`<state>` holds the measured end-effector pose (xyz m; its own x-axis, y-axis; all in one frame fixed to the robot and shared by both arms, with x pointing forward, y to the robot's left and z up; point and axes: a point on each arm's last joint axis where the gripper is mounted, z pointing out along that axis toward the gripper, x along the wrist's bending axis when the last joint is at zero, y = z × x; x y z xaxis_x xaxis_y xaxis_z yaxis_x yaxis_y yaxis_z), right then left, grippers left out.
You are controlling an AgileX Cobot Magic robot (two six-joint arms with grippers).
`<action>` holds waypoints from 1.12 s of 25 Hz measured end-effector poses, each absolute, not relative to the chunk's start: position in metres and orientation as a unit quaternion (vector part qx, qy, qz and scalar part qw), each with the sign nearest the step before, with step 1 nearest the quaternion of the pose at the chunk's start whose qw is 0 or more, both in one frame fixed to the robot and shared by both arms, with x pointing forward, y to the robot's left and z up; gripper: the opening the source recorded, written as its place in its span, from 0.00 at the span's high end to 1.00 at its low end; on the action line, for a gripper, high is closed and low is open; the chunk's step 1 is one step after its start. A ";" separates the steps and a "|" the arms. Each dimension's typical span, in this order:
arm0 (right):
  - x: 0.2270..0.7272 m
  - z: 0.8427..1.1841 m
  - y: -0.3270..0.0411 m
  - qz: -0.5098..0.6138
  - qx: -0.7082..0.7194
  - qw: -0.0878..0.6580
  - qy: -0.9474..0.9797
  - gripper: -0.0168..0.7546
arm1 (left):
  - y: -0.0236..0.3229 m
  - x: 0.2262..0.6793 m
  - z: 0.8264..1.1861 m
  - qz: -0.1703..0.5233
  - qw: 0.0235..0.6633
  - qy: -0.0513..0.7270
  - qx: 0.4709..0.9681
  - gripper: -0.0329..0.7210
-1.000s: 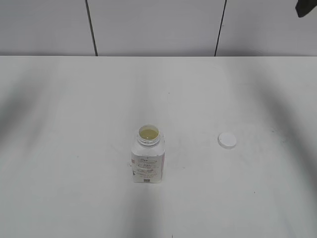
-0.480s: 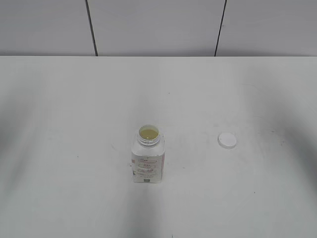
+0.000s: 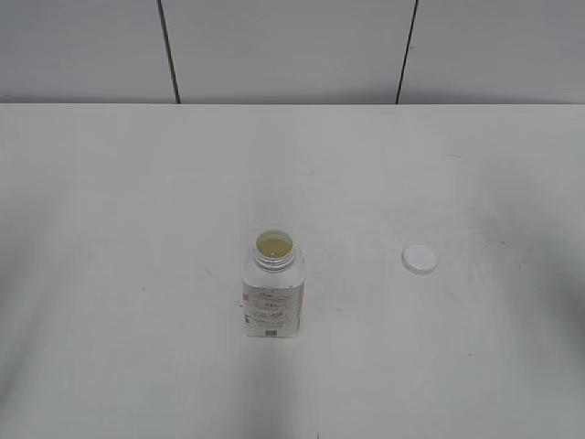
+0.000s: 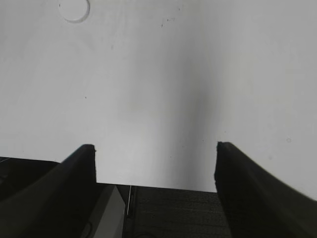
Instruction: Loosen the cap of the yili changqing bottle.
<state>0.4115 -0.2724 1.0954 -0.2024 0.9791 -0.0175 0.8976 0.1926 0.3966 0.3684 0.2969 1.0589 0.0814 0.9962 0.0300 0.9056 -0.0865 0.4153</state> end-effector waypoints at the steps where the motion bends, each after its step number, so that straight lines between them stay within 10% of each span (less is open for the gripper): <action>1: 0.406 1.094 -0.273 0.153 0.617 0.136 0.760 0.22 | 0.297 0.362 1.058 0.161 0.153 0.659 0.719 0.21; 28: 0.307 1.038 -0.288 0.208 0.621 0.177 0.734 0.22 | 0.296 0.259 1.058 0.302 0.343 0.603 0.654 0.21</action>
<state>0.3066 -0.2877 1.0375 -0.1650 0.9863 -0.0013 0.8385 0.1410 0.5264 0.2594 0.2959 1.0581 0.0915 0.9956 -0.0179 0.5816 -0.0388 0.8126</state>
